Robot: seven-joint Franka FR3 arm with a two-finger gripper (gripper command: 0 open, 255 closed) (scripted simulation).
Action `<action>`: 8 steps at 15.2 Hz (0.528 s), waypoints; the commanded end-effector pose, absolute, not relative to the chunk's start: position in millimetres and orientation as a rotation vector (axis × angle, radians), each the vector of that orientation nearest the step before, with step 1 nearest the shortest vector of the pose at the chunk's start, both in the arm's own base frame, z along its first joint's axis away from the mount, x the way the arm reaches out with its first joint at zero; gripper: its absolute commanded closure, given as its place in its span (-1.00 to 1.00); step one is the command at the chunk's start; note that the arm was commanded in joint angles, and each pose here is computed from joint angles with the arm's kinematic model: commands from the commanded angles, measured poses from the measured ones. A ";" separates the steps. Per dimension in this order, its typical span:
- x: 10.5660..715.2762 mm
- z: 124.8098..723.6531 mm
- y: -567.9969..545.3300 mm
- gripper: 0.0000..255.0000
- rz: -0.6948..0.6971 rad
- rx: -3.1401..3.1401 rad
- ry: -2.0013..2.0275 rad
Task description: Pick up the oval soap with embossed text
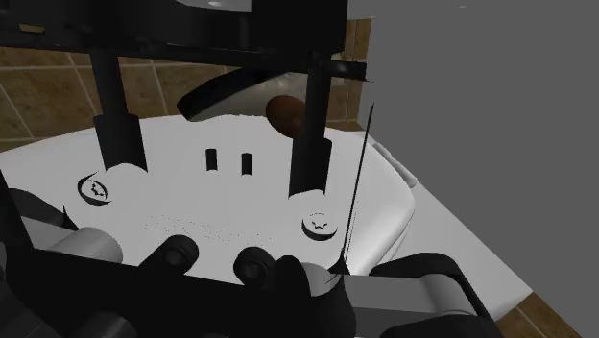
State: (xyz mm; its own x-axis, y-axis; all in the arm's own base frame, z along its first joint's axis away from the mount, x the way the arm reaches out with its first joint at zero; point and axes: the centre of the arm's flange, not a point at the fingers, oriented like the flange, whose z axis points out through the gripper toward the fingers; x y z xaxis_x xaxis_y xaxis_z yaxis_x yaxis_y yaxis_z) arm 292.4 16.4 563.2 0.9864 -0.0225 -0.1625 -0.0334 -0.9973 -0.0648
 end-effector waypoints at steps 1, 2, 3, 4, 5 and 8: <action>292.4 563.2 16.4 -1.00 0.249 -3.064 0.043; 305.3 567.3 13.7 -1.00 0.258 -3.067 0.000; 318.3 571.3 11.3 -1.00 0.266 -3.070 -0.044; 331.4 575.3 9.4 -1.00 0.274 -3.073 -0.088; 344.6 579.2 7.9 -1.00 0.283 -3.074 -0.132; 384.4 590.6 5.5 -1.00 0.307 -3.076 -0.264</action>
